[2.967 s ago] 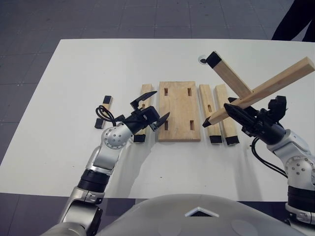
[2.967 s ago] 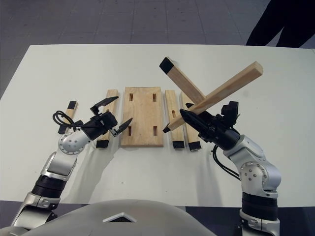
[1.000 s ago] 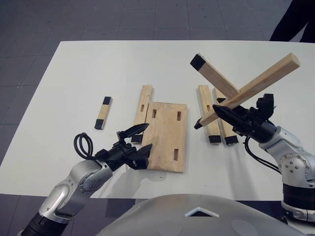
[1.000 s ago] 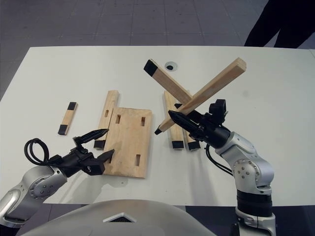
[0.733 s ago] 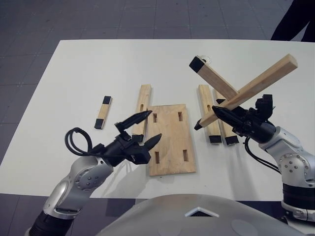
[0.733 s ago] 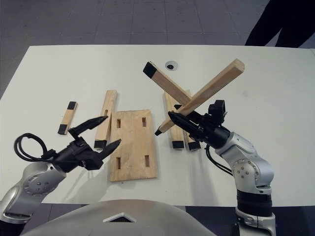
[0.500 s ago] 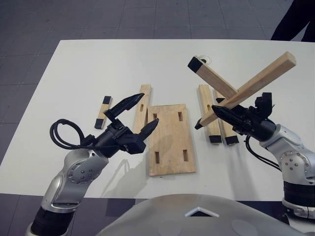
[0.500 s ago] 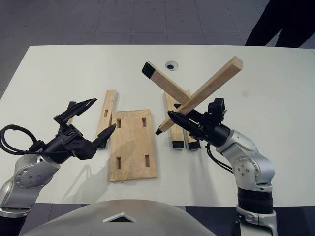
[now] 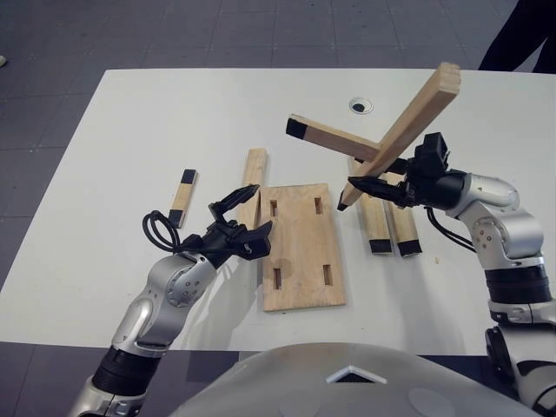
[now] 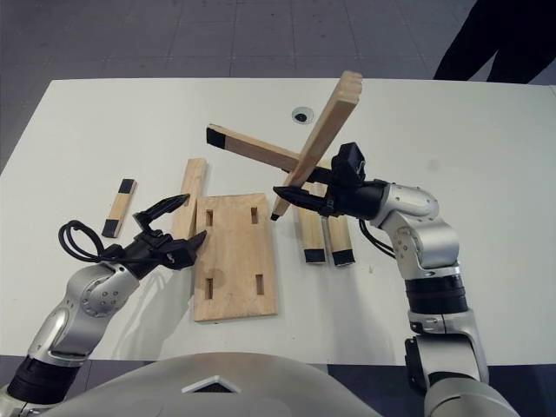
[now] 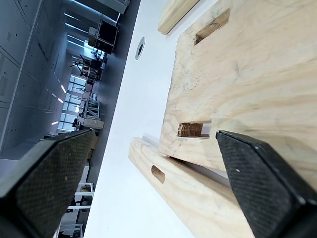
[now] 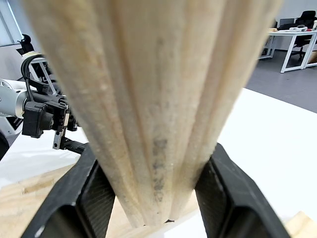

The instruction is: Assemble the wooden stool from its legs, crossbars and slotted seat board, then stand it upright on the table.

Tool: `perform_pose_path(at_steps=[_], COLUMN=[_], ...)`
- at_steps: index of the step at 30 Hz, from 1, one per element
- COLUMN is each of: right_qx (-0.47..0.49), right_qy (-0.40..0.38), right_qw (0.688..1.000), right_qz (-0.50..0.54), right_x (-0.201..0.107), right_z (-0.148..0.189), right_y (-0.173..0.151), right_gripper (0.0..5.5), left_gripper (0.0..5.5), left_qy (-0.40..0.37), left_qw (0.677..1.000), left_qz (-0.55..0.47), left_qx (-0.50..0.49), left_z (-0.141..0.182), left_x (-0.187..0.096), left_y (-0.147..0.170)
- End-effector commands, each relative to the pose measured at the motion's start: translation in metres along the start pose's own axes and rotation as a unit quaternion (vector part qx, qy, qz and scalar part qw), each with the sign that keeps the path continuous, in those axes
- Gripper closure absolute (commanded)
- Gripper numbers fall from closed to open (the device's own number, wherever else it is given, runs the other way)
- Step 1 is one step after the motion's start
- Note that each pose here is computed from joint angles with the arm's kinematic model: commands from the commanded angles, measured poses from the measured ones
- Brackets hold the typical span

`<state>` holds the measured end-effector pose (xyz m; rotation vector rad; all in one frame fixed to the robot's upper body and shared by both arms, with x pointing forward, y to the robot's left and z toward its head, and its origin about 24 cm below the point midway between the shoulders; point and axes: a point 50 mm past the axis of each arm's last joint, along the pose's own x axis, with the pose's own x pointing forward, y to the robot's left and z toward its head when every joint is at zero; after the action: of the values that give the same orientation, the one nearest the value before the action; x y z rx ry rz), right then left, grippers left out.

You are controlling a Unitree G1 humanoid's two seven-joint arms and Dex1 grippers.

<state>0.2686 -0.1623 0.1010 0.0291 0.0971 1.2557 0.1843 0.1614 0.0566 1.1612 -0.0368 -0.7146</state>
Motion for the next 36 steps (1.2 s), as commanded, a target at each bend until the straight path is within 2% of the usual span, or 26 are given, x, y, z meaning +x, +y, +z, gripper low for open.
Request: perform_pose_path(at_steps=[1,16,26,36], right_qx=[-0.019,-0.012,-0.008,0.000], right_qy=[0.008,0.006,0.025,0.034], right_qw=[0.999,0.996,0.995,0.994], right_qz=[0.034,0.083,0.098,0.102], right_x=[0.011,0.023,0.026,0.035], right_z=[0.004,0.016,0.013,0.007], right_y=[-0.010,-0.032,-0.036,-0.037], right_gripper=[3.40,3.40,3.40,3.40], left_gripper=[0.94,0.94,0.94,0.94], left_qy=[0.011,0.002,-0.074,-0.096], left_qw=[1.000,0.997,0.995,0.993], left_qz=[-0.024,-0.072,-0.057,-0.066], left_qx=[-0.007,0.008,0.022,0.023], left_z=[-0.005,-0.020,0.002,0.010], left_x=[0.003,0.029,0.033,0.034], left_y=[-0.008,-0.020,-0.016,-0.021])
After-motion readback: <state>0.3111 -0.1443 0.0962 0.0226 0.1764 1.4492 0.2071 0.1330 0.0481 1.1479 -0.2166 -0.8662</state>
